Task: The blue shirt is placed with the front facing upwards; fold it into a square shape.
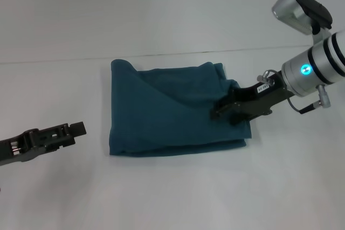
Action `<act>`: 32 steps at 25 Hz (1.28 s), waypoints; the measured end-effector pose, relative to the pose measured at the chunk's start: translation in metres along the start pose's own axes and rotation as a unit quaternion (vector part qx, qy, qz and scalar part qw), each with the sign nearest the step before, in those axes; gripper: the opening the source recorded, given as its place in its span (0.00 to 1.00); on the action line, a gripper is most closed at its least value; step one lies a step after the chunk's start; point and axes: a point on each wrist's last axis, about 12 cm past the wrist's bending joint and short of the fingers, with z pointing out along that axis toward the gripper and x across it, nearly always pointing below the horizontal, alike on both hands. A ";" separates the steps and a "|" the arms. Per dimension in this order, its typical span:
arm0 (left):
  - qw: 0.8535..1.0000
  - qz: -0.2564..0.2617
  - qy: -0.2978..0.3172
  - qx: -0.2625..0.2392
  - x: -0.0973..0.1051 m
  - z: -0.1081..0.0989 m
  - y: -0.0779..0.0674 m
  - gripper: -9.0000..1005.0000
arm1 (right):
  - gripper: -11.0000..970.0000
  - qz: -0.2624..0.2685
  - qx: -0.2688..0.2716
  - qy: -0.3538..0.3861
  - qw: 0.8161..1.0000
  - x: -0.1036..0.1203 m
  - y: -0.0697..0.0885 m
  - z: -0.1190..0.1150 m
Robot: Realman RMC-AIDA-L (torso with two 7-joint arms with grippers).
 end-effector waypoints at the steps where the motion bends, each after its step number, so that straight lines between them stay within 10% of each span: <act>1: 1.000 0.000 0.000 0.000 0.000 0.001 0.000 0.76 | 0.67 0.000 0.004 -0.001 1.000 0.000 -0.001 0.001; 16: 1.000 -0.009 -0.008 0.001 -0.004 0.001 -0.001 0.76 | 0.67 0.010 -0.092 -0.058 0.994 -0.011 0.006 -0.036; 32: 1.000 -0.010 -0.020 0.002 -0.008 0.002 -0.002 0.76 | 0.67 0.006 -0.012 -0.080 0.997 -0.001 0.001 0.017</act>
